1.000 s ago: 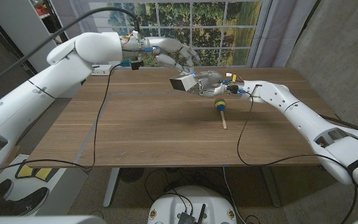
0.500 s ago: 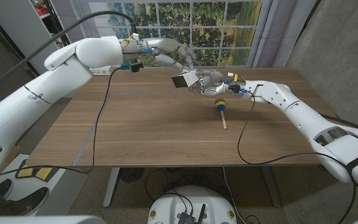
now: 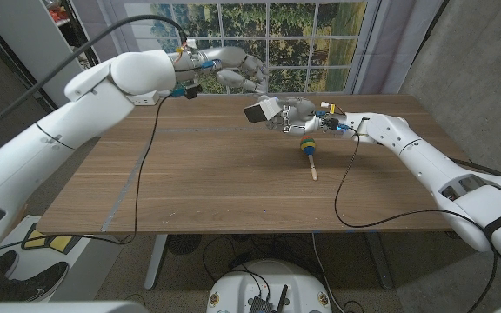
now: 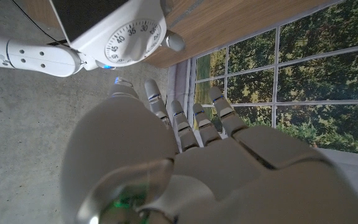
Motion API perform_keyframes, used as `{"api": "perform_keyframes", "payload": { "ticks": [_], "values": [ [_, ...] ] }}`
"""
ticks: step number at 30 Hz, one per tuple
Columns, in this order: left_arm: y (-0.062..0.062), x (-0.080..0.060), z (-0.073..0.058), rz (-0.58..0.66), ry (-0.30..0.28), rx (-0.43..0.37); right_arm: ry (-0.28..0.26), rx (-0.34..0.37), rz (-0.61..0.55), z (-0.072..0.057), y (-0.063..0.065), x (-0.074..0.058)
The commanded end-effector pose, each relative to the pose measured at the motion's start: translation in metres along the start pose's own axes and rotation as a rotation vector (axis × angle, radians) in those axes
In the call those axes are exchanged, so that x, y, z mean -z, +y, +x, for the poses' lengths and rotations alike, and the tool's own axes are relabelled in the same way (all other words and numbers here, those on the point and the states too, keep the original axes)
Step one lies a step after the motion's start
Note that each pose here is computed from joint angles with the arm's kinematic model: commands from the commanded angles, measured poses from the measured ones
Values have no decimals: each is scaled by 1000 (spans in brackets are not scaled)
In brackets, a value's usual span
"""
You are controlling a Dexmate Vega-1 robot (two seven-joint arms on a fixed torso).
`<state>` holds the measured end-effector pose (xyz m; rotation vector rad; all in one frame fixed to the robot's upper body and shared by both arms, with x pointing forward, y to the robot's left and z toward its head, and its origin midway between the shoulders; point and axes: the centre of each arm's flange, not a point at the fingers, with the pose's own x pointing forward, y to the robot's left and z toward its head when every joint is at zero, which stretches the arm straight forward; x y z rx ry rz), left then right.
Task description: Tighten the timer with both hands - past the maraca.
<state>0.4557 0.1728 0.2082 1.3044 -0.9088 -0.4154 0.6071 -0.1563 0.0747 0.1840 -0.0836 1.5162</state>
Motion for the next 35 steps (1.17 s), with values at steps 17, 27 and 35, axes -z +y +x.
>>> {"api": "perform_keyframes", "payload": {
  "ticks": [17,27,35],
  "values": [
    [-39,54,-28,-523,-199,-233,245,184,-602,1,6,-13],
    [-60,79,-41,-663,-189,-320,280,232,-677,7,-1,-6],
    [-69,83,-45,-710,-207,-319,258,261,-643,6,-11,-5]
  ]
}}
